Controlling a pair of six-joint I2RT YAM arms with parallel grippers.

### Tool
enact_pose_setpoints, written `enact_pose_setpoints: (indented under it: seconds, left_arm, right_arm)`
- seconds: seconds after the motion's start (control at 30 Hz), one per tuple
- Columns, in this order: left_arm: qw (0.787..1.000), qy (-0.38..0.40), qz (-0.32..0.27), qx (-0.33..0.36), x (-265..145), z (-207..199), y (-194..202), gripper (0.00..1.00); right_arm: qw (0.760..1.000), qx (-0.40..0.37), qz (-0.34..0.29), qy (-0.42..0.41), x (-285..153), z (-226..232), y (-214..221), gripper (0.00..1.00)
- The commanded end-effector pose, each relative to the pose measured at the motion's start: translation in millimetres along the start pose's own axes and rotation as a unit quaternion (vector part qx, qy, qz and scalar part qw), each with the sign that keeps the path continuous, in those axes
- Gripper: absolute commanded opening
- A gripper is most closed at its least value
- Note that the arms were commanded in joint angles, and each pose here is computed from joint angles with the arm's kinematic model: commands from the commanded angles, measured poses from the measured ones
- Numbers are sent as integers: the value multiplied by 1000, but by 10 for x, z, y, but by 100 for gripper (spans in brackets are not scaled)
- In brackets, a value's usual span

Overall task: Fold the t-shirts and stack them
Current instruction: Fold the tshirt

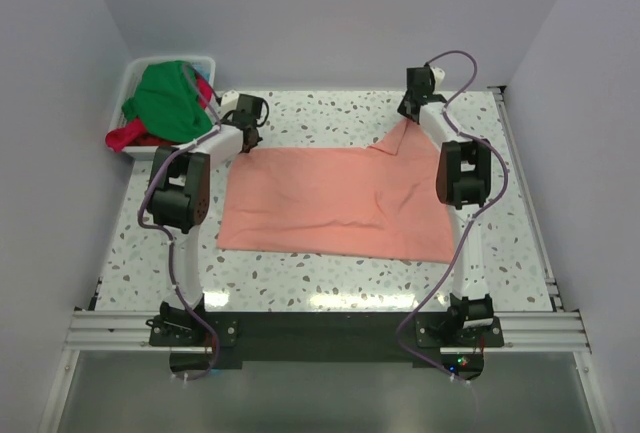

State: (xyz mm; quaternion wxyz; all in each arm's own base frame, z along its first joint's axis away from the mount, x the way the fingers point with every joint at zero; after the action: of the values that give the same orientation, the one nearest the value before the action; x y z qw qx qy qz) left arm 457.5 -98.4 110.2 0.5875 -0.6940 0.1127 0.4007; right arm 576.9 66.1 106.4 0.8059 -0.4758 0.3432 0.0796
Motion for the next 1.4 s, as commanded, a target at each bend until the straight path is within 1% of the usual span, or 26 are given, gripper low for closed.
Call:
enact_pose_setpoints:
  seconds: [0.0, 0.03, 0.17, 0.23, 0.3, 0.33, 0.37, 0.43, 0.47, 0.5, 0.7, 0.8, 0.83, 1.03, 1.07, 1.13, 1.17, 1.2, 1.27, 1.37]
  left_arm:
    - [999, 23, -36, -8, -179, -37, -202, 0]
    - [999, 23, -37, -9, -186, -37, -211, 0]
    - [999, 18, -41, -7, -200, -25, -230, 0]
    - [999, 14, -46, -9, -228, -15, -264, 0]
    - [998, 9, -54, -10, -273, 5, -309, 0]
    - [998, 7, -56, -10, -288, 13, -321, 0]
    - [998, 4, -60, -9, -301, 21, -339, 0]
    - [998, 0, -66, -9, -350, 46, -372, 0]
    - [998, -3, -67, -8, -360, 59, -376, 0]
    - [997, -4, -71, -7, -391, 71, -398, 0]
    - [997, -9, -76, 0, -487, 135, -405, 0]
    - [997, -12, -77, 0, -530, 181, -396, 0]
    - [997, -13, -78, 0, -540, 193, -389, 0]
    - [997, -25, -71, 4, -621, 292, -321, 0]
    - [997, -26, -72, 3, -646, 311, -318, 0]
    - [997, -31, -69, 2, -664, 341, -291, 0]
    - [997, -34, -66, 2, -684, 357, -282, 0]
    - [997, -36, -63, -1, -687, 367, -263, 0]
    - [998, -35, -58, -1, -718, 379, -248, 0]
    - [998, -36, -56, -1, -752, 394, -215, 0]
  right_arm:
    - [999, 6, -34, -2, -46, 67, -185, 7]
    - [999, 6, -35, 0, -57, 63, -205, 0]
    - [999, 5, -45, 6, -153, 54, -273, 0]
    - [999, 2, -48, 25, -193, -9, -254, 0]
    - [997, 8, -66, 24, -364, 11, -379, 0]
    - [998, 5, -60, 32, -388, -47, -320, 0]
    - [997, 10, -72, 26, -542, -28, -428, 0]
    - [997, 10, -74, 38, -619, -119, -383, 0]
    - [996, 18, -87, 30, -787, -100, -494, 0]
    - [996, 14, -82, 36, -809, -156, -421, 0]
    - [994, 24, -104, 31, -1281, -249, -554, 0]
    - [994, 24, -104, 33, -1430, -306, -568, 0]
    - [993, 29, -112, 27, -1553, -302, -632, 0]
    - [993, 35, -107, 27, -1890, -440, -601, 0]
    - [993, 40, -113, 22, -2017, -448, -637, 0]
    - [993, 39, -105, 27, -2086, -532, -566, 0]
    - [992, 46, -114, 21, -2209, -548, -605, 0]
    - [993, 43, -107, 27, -2231, -602, -545, 0]
    - [992, 48, -114, 19, -2386, -636, -561, 0]
    - [992, 45, -110, 28, -2488, -743, -491, 0]
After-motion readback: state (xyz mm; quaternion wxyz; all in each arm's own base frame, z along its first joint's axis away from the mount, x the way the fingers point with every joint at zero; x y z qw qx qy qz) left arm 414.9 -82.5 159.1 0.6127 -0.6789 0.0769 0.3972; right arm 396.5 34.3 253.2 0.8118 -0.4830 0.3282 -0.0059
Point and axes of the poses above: each gripper's point midway between its finger pads, its own x axis out along the fingers, its own z axis along the line the jaws close on, y = z × x, the point moved 10 cm from there along -x, back along the fingers, and after that the axes turned 8 degrees about x, right-handed, at the moved point
